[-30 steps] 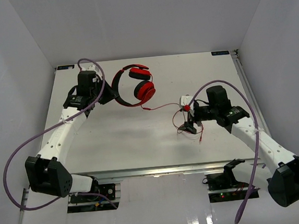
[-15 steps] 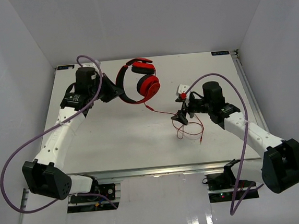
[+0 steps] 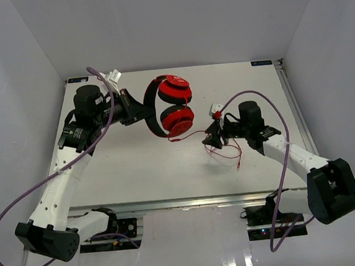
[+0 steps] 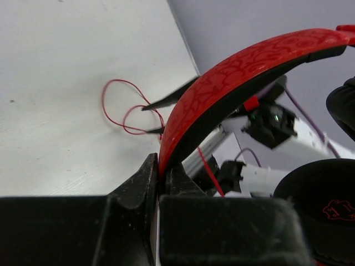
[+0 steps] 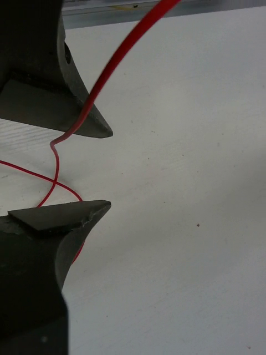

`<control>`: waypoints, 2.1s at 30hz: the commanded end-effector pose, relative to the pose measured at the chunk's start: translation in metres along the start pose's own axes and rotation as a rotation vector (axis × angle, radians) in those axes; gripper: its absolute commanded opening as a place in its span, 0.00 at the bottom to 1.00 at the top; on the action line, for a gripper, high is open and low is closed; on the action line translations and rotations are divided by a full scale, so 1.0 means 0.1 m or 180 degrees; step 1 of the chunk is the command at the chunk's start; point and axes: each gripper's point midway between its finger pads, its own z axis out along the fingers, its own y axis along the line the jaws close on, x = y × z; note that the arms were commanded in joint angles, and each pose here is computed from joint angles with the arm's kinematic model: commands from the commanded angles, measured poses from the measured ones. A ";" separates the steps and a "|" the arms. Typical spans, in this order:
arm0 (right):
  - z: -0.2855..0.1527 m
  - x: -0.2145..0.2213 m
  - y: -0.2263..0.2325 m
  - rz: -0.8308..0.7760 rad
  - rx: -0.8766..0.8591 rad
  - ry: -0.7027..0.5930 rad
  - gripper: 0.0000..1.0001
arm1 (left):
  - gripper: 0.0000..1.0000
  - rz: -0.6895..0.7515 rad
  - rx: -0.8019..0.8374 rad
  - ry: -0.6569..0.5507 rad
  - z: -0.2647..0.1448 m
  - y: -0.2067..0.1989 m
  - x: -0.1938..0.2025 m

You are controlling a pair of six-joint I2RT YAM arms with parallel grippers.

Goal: Wrap the headphones

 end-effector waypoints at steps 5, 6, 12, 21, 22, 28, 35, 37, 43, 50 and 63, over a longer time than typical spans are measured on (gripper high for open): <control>-0.13 -0.67 -0.24 -0.0390 -0.0015 -0.0204 0.26 | 0.00 0.0848 0.1172 0.0619 -0.27 -0.50 0.76; -0.17 -0.73 -0.27 -0.0451 0.0031 -0.0178 0.24 | 0.00 0.0919 0.1198 0.0665 -0.26 -0.49 0.83; -0.46 -1.12 -0.43 -0.0956 0.0396 -0.0044 0.15 | 0.00 0.1493 0.0972 0.0931 -0.01 -0.34 1.24; -0.81 -1.38 -0.50 -0.1178 0.0796 0.0025 0.08 | 0.00 0.2158 -0.0172 0.1300 0.57 0.39 1.41; -0.85 -1.39 -0.48 -0.1205 0.0816 0.0026 0.08 | 0.00 0.2207 -0.0344 0.1230 0.60 0.45 1.33; -0.86 -1.20 -0.31 -0.1181 0.0650 0.0087 0.08 | 0.00 0.2326 -0.0987 0.0831 0.70 0.68 0.96; -0.74 -1.24 0.04 -0.0777 0.0094 -0.0206 0.08 | 0.00 0.2388 -0.1554 0.0676 0.74 0.93 0.76; -0.70 -1.26 0.11 -0.0578 -0.0056 -0.0292 0.08 | 0.00 0.2373 -0.1633 0.0657 0.75 0.96 0.74; -0.61 -1.28 0.21 -0.0133 -0.0305 -0.0479 0.08 | 0.00 0.2265 -0.2029 0.0616 0.76 1.14 0.71; -0.54 -1.27 0.39 0.0424 -0.0660 -0.0662 0.08 | 0.00 0.2104 -0.2532 0.0225 0.75 1.18 0.40; -0.53 -1.40 0.50 0.0850 -0.0951 -0.0953 0.08 | 0.00 0.1077 -0.2335 -0.0665 1.08 0.86 0.06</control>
